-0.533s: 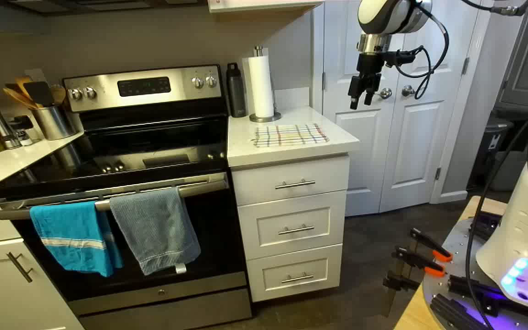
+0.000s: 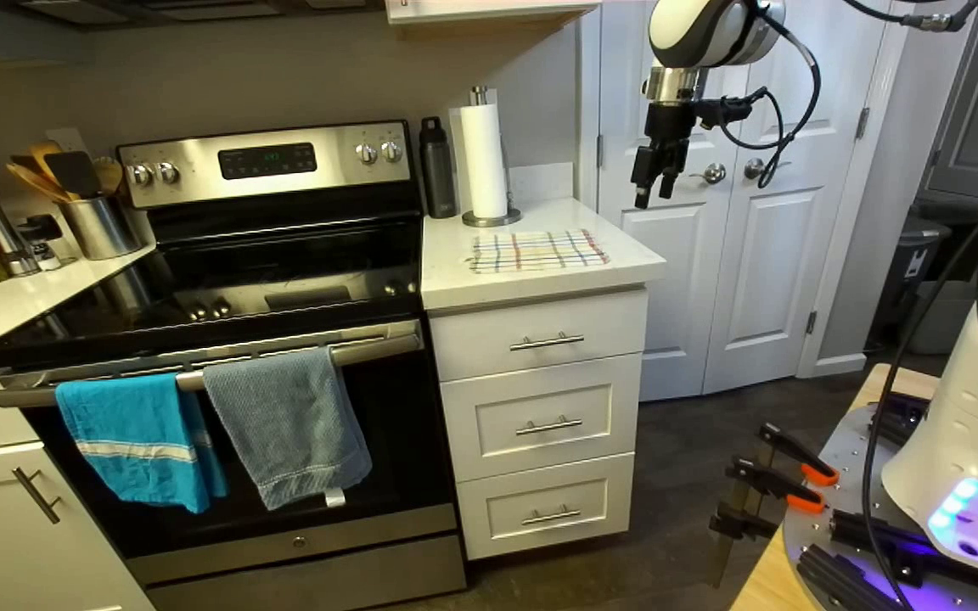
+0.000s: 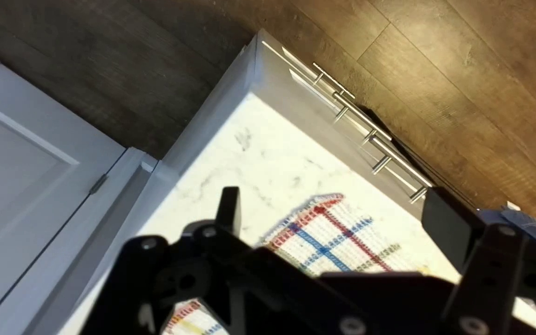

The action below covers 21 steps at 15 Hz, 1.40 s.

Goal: Pull open in the top drawer of the white chest of drawers

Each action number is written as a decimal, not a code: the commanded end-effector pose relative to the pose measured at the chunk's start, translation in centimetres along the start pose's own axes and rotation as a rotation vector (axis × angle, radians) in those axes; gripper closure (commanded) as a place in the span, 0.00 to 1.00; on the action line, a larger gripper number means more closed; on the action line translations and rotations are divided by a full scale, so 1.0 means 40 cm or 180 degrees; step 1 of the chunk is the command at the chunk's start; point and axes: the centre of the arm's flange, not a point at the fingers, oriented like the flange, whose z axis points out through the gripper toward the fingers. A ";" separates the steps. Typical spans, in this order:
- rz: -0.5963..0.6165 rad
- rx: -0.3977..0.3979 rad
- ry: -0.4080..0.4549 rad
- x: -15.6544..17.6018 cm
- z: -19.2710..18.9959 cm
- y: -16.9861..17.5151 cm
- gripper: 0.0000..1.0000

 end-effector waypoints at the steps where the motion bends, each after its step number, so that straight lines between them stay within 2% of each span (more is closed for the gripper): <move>1: -0.0513 -0.0336 0.0179 0.000 0.000 -0.180 0.00; 6: -0.1412 -0.0856 0.0158 -0.045 0.063 -0.455 0.00; 12: -0.2463 -0.1494 0.0137 -0.156 0.181 -0.666 0.00; 13: -0.2283 -0.1306 0.0026 -0.111 0.155 -0.636 0.00; 15: -0.2323 -0.1323 0.0023 -0.124 0.165 -0.656 0.00; 21: -0.2261 -0.1318 0.0042 -0.112 0.156 -0.639 0.00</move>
